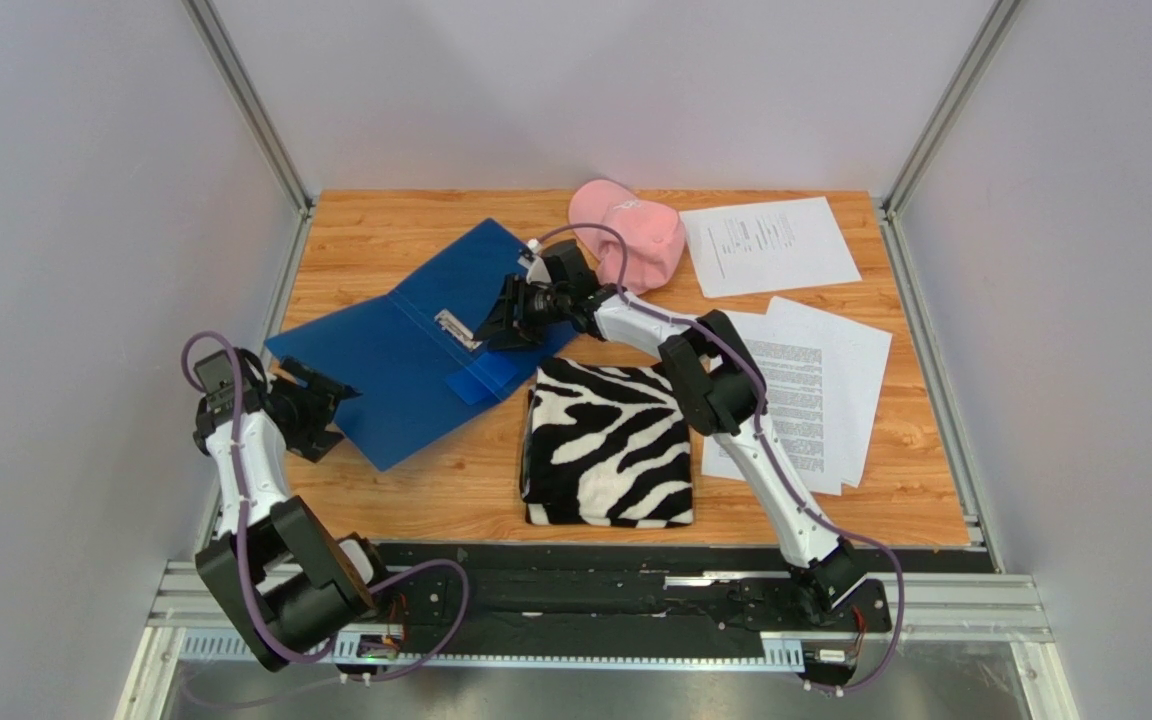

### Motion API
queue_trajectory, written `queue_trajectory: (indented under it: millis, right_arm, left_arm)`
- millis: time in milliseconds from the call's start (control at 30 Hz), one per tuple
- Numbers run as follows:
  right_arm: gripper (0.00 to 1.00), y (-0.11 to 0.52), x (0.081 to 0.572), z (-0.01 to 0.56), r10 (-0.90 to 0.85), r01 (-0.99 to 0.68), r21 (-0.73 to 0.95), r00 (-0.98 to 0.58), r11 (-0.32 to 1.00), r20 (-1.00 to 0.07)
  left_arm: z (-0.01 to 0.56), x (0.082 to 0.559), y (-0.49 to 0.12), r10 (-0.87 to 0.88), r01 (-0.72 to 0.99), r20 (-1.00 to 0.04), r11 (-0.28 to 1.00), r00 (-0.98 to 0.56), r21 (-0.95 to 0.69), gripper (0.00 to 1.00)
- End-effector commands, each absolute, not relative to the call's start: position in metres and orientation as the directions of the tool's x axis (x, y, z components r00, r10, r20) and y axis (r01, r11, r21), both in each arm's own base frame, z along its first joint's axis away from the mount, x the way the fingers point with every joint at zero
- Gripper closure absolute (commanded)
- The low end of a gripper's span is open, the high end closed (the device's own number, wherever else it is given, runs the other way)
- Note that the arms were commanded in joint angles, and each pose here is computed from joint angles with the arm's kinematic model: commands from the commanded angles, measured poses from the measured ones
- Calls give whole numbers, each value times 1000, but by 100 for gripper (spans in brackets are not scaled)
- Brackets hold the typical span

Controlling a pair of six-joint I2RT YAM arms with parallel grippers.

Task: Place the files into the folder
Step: Open the spring clip on the folder.

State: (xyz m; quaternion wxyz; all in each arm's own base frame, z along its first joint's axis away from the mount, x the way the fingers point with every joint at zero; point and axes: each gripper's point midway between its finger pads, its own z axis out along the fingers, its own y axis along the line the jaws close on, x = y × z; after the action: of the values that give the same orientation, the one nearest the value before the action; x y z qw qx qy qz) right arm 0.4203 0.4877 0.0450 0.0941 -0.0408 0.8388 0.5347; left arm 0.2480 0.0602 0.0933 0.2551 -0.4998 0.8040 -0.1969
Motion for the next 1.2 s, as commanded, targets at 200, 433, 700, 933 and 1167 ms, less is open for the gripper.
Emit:
queue_trajectory:
  millis: [200, 433, 700, 933, 1167]
  right_arm:
    - [71, 513, 425, 53, 61, -161, 935, -980, 315, -189]
    - [79, 519, 421, 44, 59, -141, 941, -984, 308, -167]
    - [83, 525, 419, 40, 56, -126, 944, -987, 305, -150]
    - [89, 531, 419, 41, 49, -133, 939, -987, 317, -156]
    - [100, 528, 421, 12, 49, -118, 885, -987, 451, -156]
  left_arm:
    - [115, 264, 64, -881, -613, -300, 470, -365, -634, 63]
    - [119, 258, 62, -868, -602, -321, 494, -378, -627, 97]
    - [120, 253, 62, -855, -606, -337, 518, -395, -604, 100]
    - [118, 249, 64, -855, -633, -320, 518, -409, -575, 100]
    - [119, 244, 63, -859, -661, -283, 510, -427, -550, 100]
